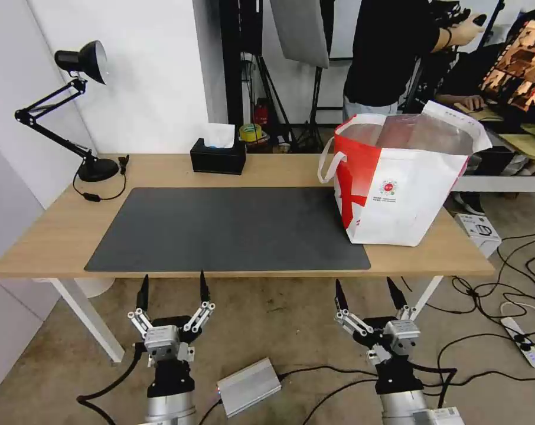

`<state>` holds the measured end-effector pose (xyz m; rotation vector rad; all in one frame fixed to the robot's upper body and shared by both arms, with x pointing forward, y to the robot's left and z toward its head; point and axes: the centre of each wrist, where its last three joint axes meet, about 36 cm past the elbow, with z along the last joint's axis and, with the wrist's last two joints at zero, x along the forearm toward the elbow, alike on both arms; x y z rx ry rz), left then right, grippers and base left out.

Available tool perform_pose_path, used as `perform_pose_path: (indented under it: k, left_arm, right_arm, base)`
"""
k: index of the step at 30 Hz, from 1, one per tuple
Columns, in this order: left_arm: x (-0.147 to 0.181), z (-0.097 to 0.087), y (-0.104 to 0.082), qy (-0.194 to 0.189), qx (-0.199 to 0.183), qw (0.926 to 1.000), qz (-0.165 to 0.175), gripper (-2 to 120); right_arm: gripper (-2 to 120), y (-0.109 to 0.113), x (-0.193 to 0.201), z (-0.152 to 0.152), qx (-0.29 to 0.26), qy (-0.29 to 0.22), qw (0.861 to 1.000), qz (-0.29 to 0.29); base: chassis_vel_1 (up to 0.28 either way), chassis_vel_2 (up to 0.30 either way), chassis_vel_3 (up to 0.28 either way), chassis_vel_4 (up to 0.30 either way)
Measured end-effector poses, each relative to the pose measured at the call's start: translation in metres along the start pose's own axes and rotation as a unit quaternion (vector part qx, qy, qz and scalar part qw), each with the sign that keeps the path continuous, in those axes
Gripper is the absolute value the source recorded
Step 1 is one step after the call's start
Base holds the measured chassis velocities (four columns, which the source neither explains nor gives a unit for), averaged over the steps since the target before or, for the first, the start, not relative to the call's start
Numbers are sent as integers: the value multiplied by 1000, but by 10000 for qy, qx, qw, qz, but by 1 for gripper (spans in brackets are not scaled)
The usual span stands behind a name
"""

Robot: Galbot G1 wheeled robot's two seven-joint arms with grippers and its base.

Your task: Pick up the trash from the table and place it into the takeout bag.

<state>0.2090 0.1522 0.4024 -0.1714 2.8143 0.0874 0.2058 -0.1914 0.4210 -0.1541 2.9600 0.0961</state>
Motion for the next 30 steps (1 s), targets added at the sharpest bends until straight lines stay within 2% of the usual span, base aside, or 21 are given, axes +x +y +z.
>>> perform_pose_path:
  k: [14,30]
  left_arm:
    - [6,10,-2,93,-33,9999,52,100]
    - [5,10,-2,91,-23,9999,50,100]
  right_arm:
    - [100,0,0,0,0,0,10000,0]
    - [100,0,0,0,0,0,10000,0]
  base:
    - [0,0,0,0]
    - [0,0,0,0]
